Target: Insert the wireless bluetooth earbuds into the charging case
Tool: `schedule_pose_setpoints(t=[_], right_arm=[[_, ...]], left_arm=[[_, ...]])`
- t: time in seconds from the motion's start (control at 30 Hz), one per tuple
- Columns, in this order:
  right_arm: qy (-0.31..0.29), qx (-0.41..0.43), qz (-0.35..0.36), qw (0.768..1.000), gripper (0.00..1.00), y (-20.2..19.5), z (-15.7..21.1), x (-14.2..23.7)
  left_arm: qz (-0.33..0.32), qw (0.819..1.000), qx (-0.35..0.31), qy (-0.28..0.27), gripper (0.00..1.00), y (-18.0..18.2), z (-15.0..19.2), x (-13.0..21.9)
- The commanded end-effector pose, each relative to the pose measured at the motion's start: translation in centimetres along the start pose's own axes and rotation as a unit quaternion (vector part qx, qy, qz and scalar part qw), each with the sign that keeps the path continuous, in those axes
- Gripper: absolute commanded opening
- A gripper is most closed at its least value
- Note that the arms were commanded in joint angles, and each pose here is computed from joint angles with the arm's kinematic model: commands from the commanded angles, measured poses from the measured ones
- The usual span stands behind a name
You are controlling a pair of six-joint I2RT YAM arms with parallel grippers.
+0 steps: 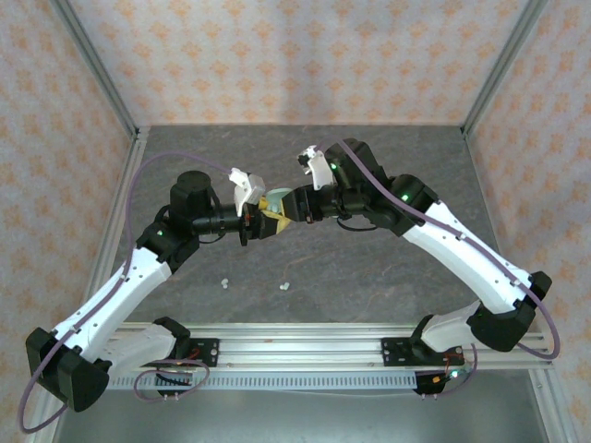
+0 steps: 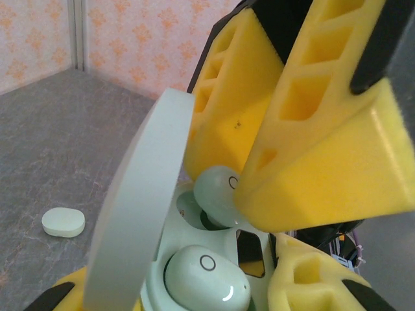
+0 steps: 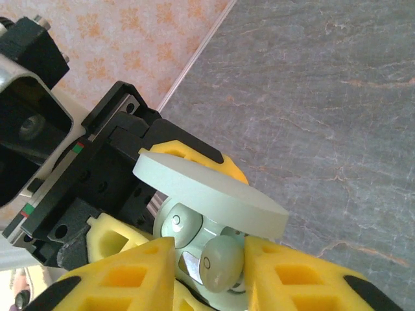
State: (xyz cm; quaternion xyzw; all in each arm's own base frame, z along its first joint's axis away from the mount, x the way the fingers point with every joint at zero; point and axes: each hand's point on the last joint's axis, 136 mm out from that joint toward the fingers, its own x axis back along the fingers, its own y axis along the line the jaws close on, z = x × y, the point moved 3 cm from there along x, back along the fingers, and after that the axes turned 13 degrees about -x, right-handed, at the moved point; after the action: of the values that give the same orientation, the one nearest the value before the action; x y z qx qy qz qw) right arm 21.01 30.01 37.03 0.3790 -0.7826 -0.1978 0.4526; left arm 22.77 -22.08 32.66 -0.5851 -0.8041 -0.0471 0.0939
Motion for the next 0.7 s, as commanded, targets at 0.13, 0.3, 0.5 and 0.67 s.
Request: schedule_pose_setpoints(t=[0.13,0.3,0.5,0.67], right_arm=[[-0.008,0.000,0.029,1.000,0.42,-0.5,-0.4,0.9],[-0.018,-0.002,0.022,1.000,0.45,0.2,-0.8,2.1],[-0.066,-0.016,0.018,0.998,0.47,1.2,-1.5,5.8],[-0.098,-0.065,0.008,0.993,0.51,0.7,-2.3,7.1]], left_arm=[[0.012,0.999,-0.037,-0.034,0.00,-0.7,-2.9,0.4],[0.013,0.999,-0.036,-0.032,0.00,-0.6,-2.7,0.3],[0.014,0.999,-0.037,-0.035,0.00,-0.6,-3.0,0.3],[0.017,0.998,-0.040,-0.041,0.00,-0.7,-3.6,0.3]])
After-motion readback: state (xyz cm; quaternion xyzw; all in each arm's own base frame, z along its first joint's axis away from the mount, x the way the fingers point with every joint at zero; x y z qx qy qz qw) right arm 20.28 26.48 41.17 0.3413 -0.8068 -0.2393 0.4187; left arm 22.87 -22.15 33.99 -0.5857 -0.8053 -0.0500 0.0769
